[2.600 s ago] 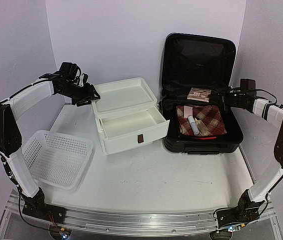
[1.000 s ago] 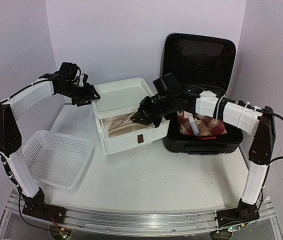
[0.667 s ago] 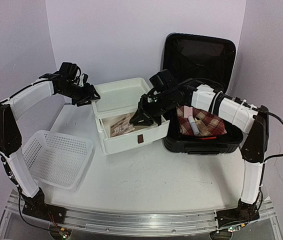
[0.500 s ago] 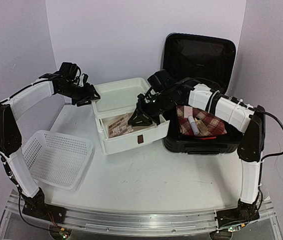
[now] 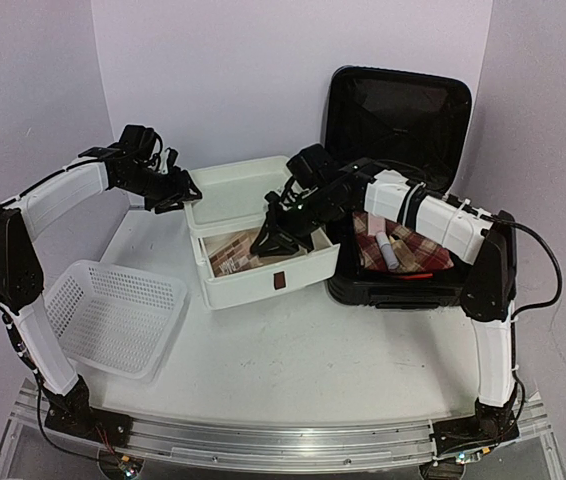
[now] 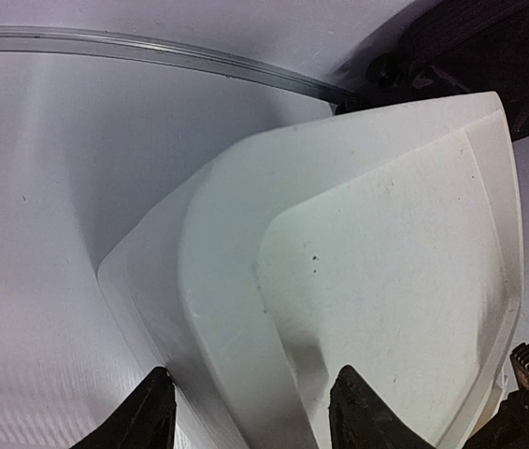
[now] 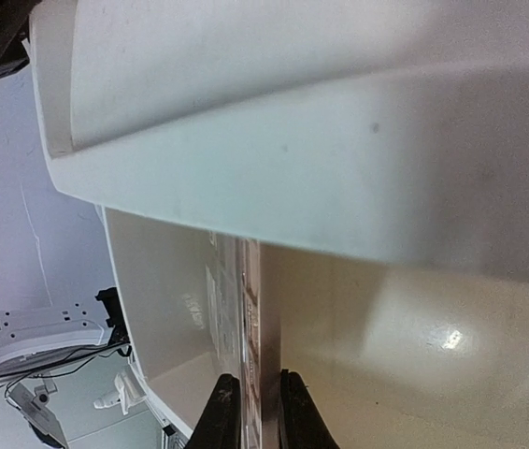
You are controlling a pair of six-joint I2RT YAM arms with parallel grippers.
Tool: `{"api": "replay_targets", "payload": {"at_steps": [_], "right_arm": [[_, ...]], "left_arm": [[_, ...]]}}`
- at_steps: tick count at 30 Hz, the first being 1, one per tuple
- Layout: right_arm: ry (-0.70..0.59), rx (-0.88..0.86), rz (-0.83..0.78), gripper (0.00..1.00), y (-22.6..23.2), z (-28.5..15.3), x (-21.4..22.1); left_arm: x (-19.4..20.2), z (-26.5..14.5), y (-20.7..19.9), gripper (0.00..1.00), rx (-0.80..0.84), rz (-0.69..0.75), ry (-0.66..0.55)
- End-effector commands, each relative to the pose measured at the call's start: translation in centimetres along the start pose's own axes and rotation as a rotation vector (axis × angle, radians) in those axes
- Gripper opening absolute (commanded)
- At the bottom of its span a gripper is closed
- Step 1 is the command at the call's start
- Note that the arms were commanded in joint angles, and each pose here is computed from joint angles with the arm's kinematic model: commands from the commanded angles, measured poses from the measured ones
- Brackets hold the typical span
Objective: Open, take out, and arrange the luggage
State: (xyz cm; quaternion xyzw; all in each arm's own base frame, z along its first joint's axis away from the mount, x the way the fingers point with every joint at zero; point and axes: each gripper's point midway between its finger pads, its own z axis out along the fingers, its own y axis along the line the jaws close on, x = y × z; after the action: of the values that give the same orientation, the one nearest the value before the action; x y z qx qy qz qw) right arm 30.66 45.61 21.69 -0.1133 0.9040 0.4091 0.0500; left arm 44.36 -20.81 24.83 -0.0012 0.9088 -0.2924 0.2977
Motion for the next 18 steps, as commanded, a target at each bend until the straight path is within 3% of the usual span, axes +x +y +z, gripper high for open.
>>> {"api": "replay_targets", "payload": {"at_steps": [1, 8, 18], "right_arm": [[-0.037, -0.012, -0.052, 0.13, 1.1, -0.3, -1.0], [-0.071, 0.104, -0.09, 0.37, 0.0, -2.3, -1.3], [-0.207, 0.218, -0.242, 0.47, 1.1, -10.2, -1.9]], "left_arm": [[3.1, 1.0, -0.9, 0.56, 0.042, 0.011, 0.112], [3.1, 0.8, -1.1, 0.56, 0.045, 0.013, 0.109], [3.0, 0.9, -0.9, 0.56, 0.037, 0.021, 0.106]]}}
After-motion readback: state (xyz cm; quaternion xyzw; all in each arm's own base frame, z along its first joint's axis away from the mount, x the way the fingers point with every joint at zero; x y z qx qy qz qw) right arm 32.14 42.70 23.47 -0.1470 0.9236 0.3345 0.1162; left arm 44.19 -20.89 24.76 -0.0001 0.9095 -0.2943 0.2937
